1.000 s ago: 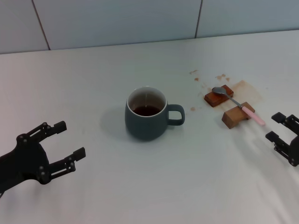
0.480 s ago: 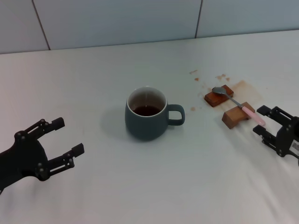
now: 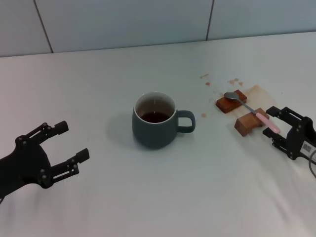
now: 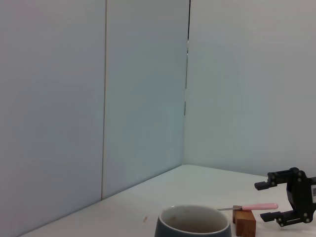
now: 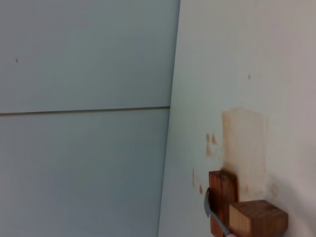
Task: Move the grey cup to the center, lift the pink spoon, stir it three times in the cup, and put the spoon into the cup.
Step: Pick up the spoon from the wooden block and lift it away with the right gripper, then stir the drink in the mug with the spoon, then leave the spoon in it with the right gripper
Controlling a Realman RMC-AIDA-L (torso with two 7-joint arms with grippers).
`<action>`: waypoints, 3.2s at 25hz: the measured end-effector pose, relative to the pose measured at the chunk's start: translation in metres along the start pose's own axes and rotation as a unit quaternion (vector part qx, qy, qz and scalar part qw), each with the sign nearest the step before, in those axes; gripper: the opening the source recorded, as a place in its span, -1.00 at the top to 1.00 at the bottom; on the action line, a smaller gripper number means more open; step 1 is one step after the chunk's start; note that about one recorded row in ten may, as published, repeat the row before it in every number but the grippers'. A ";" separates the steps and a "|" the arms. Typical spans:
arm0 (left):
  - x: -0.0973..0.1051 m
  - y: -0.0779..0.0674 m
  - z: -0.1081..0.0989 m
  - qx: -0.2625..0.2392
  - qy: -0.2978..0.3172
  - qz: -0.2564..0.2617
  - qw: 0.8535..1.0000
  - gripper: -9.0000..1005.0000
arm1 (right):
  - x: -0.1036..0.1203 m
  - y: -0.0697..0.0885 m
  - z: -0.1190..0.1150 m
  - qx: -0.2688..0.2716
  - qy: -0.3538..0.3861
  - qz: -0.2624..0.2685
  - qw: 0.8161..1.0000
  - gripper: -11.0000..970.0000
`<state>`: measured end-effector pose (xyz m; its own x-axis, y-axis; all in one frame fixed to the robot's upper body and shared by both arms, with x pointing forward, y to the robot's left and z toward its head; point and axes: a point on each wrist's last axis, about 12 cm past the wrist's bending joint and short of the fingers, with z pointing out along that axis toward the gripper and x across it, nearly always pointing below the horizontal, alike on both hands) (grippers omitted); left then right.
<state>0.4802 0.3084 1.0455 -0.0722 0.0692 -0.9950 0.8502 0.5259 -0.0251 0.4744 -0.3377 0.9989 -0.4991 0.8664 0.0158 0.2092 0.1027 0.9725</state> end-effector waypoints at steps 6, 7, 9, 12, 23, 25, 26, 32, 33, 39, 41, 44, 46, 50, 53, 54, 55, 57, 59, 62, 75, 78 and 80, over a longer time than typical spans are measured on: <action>0.000 0.000 0.001 -0.001 -0.002 0.000 1.000 -0.68 | -0.001 0.003 0.005 -0.001 0.002 -0.003 1.000 -0.35; 0.000 0.001 0.001 -0.002 -0.002 0.000 1.000 -0.68 | -0.001 0.003 0.006 -0.001 0.003 -0.003 1.000 -0.35; -0.001 0.001 0.001 -0.005 -0.003 0.001 1.000 -0.68 | -0.001 0.004 0.007 -0.002 0.004 -0.004 1.000 -0.35; -0.001 0.001 0.001 -0.006 -0.004 0.001 1.000 -0.68 | -0.001 0.005 0.008 -0.003 0.004 -0.004 1.000 -0.34; -0.002 0.003 0.002 -0.008 -0.006 0.003 1.000 -0.68 | 0.000 0.000 0.007 0.014 0.006 0.004 1.000 0.03; -0.002 0.003 0.002 -0.008 -0.006 0.003 1.000 -0.68 | 0.001 0.000 0.007 0.015 0.006 0.001 1.000 0.19; -0.002 0.003 0.002 -0.009 -0.006 0.003 1.000 -0.68 | 0.001 0.000 0.007 0.015 0.006 -0.001 1.000 0.27; -0.002 0.003 0.002 -0.009 -0.006 0.003 1.000 -0.68 | -0.002 0.003 0.008 0.005 -0.001 -0.050 0.999 0.60; -0.002 0.003 0.002 -0.009 -0.006 0.003 1.000 -0.68 | -0.003 0.005 0.010 0.002 -0.002 -0.063 0.998 0.62; -0.002 0.002 0.002 -0.008 -0.008 0.001 1.000 -0.68 | -0.009 0.026 0.019 -0.055 -0.035 -0.250 0.966 0.74; -0.002 0.002 0.002 -0.008 -0.008 0.000 1.000 -0.68 | -0.010 0.041 0.019 -0.104 -0.066 -0.347 0.930 0.74; -0.001 0.001 0.002 -0.008 -0.007 -0.001 1.000 -0.68 | -0.011 0.067 0.014 -0.183 -0.097 -0.457 0.865 0.74; 0.000 0.001 0.003 -0.007 -0.005 -0.002 1.000 -0.68 | -0.015 0.089 0.009 -0.240 -0.085 -0.510 0.822 0.74; 0.001 0.000 0.003 -0.007 -0.003 -0.004 1.000 -0.68 | -0.026 0.140 0.008 -0.310 0.033 -0.573 0.758 0.74; 0.001 0.000 0.004 -0.006 -0.002 -0.004 1.000 -0.68 | -0.028 0.186 0.025 -0.274 0.184 -0.578 0.746 0.74; 0.001 0.000 0.004 -0.006 -0.002 -0.004 1.000 -0.68 | -0.028 0.186 0.025 -0.274 0.184 -0.578 0.746 0.74; 0.001 -0.001 0.005 -0.004 -0.001 -0.005 1.000 -0.68 | -0.025 0.199 0.030 -0.256 0.222 -0.585 0.737 0.74; 0.002 -0.001 0.005 -0.001 0.001 -0.005 1.000 -0.68 | -0.020 0.217 0.037 -0.221 0.267 -0.595 0.725 0.74; 0.003 -0.002 0.006 0.004 0.004 -0.005 1.000 -0.68 | -0.014 0.235 0.043 -0.171 0.303 -0.608 0.714 0.74; 0.003 -0.003 0.007 0.009 0.008 -0.005 1.000 -0.68 | -0.005 0.254 0.052 -0.108 0.338 -0.625 0.695 0.74; 0.008 -0.008 0.012 0.029 0.027 -0.006 0.999 -0.68 | 0.029 0.293 0.109 0.069 0.439 -0.640 0.627 0.74; 0.008 -0.008 0.013 0.030 0.027 -0.009 0.999 -0.68 | 0.043 0.298 0.128 0.093 0.452 -0.647 0.607 0.74; 0.008 -0.008 0.013 0.030 0.027 -0.009 0.999 -0.68 | 0.047 0.300 0.133 0.100 0.456 -0.650 0.599 0.74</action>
<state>0.4793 0.2935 1.0368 -0.1152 0.1063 -0.9876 0.8782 0.4755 -0.0513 0.6255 -0.2010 1.2600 -0.5821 -0.6286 -0.5158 -0.8046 0.5367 0.2540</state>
